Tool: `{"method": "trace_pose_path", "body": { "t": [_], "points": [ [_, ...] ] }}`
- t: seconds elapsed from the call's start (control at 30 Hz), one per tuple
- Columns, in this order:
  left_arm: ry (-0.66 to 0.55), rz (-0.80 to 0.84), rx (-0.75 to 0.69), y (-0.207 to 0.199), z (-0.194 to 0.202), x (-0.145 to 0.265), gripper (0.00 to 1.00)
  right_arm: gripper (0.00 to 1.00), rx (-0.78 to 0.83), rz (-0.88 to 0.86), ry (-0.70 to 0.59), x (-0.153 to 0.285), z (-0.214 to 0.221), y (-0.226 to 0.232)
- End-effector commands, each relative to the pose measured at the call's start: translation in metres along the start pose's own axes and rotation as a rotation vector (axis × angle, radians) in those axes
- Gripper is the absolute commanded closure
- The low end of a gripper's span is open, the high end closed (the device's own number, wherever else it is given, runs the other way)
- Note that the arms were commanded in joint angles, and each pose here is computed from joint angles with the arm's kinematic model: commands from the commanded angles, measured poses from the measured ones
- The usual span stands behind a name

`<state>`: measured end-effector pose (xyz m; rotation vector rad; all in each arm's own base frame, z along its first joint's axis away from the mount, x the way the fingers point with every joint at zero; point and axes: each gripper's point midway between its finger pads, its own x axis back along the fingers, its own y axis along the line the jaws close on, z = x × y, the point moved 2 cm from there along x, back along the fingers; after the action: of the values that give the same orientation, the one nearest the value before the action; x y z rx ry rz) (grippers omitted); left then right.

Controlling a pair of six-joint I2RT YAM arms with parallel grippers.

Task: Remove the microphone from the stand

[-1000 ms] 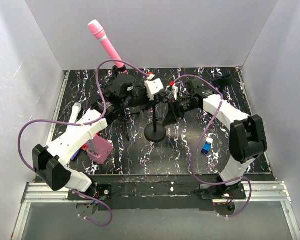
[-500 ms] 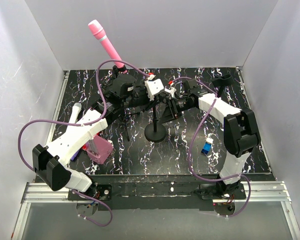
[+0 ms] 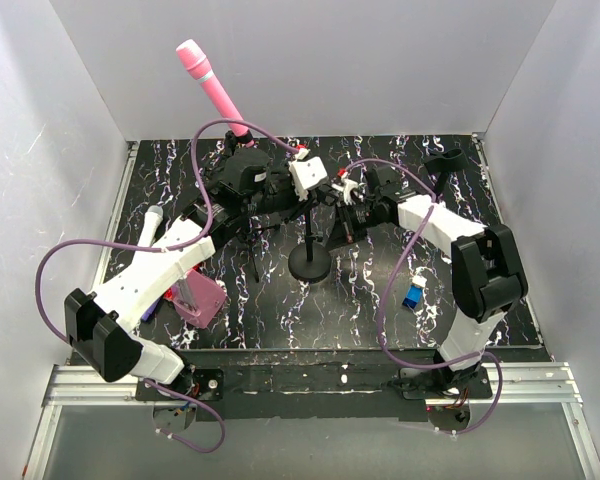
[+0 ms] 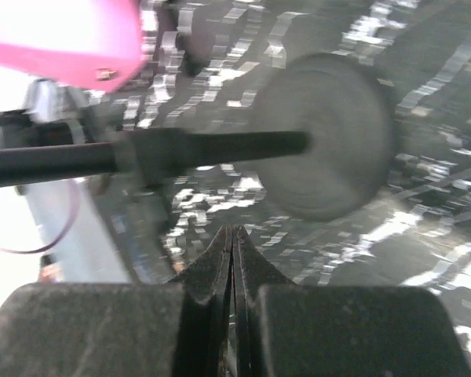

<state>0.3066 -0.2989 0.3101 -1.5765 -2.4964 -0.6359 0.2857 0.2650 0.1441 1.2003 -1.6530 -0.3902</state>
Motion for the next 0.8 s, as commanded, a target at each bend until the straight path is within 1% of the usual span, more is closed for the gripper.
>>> {"method": "trace_pose_path", "body": {
  "t": [0.0,0.07,0.1,0.17,0.2,0.3,0.4,0.5,0.63,0.77],
  "points": [
    [-0.058,-0.038,-0.045,0.010,-0.021,0.008,1.00,0.94,0.040,0.308,0.000,-0.001,0.011,-0.072],
    [-0.056,-0.038,-0.047,0.010,-0.021,0.007,1.00,0.88,0.109,0.246,-0.006,0.000,0.005,-0.060],
    [-0.058,-0.037,-0.046,0.010,-0.022,0.008,1.00,0.81,0.187,0.203,-0.012,0.004,-0.002,-0.051],
    [-0.058,-0.038,-0.047,0.010,-0.021,0.008,1.00,0.65,0.291,0.119,-0.007,0.008,-0.007,-0.032],
    [-0.058,-0.038,-0.047,0.011,-0.022,0.008,1.00,0.58,0.328,0.096,-0.008,0.013,-0.010,-0.026],
    [-0.060,-0.033,-0.049,0.009,-0.023,0.008,1.00,0.48,0.444,-0.025,-0.048,0.023,-0.018,-0.001],
    [-0.059,-0.032,-0.050,0.009,-0.022,0.009,1.00,0.44,0.507,-0.077,-0.098,0.026,-0.027,0.014],
    [-0.054,-0.032,-0.046,0.009,-0.020,0.008,1.00,0.44,0.493,-0.061,-0.133,0.024,-0.040,0.013],
    [-0.058,-0.030,-0.047,0.009,-0.021,0.008,1.00,0.44,0.517,-0.057,-0.139,0.021,-0.048,0.013],
    [-0.057,-0.033,-0.044,0.009,-0.021,0.009,1.00,0.45,0.528,-0.093,-0.142,0.021,-0.053,0.020]
  ]
}}
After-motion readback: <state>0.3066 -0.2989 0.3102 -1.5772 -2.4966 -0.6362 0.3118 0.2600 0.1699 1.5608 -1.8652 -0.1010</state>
